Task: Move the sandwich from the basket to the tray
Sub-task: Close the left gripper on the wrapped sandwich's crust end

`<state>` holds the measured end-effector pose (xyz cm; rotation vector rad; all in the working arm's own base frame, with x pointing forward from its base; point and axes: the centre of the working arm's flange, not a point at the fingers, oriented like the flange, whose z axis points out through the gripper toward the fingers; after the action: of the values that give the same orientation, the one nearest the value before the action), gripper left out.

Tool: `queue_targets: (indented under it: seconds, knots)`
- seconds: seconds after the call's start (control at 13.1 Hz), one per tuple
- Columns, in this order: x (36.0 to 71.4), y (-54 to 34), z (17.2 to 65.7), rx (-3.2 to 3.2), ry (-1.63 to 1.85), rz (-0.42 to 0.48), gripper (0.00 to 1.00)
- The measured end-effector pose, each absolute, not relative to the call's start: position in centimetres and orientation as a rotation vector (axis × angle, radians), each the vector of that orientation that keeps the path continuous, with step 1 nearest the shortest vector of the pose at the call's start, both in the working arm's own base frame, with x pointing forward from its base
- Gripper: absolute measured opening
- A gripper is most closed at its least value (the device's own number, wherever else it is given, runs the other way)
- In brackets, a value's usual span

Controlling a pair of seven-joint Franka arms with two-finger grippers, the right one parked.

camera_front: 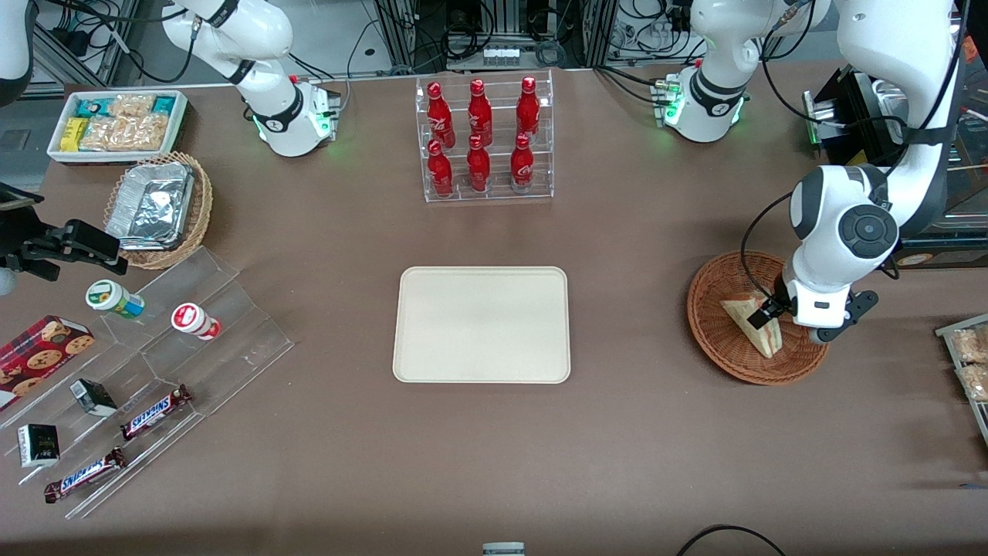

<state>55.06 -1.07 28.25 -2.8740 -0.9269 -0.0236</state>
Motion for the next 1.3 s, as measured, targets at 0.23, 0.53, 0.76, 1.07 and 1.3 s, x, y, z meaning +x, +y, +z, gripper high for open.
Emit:
queue_targets:
  seconds: [0.23,0.53,0.76,1.07,1.3]
  knots:
    - [54.4,-1.2,27.2,-2.887,-0.922,-0.041,1.00]
    - [53.8,-1.4,26.4,-2.884,-0.960,-0.051,0.98]
    - [53.8,-1.9,26.2,-2.873,-1.006,-0.059,0.68]
    - [53.9,-1.9,26.2,-2.872,-1.013,-0.063,0.33]
    - [54.5,-2.2,27.1,-2.877,-1.009,-0.084,0.26]
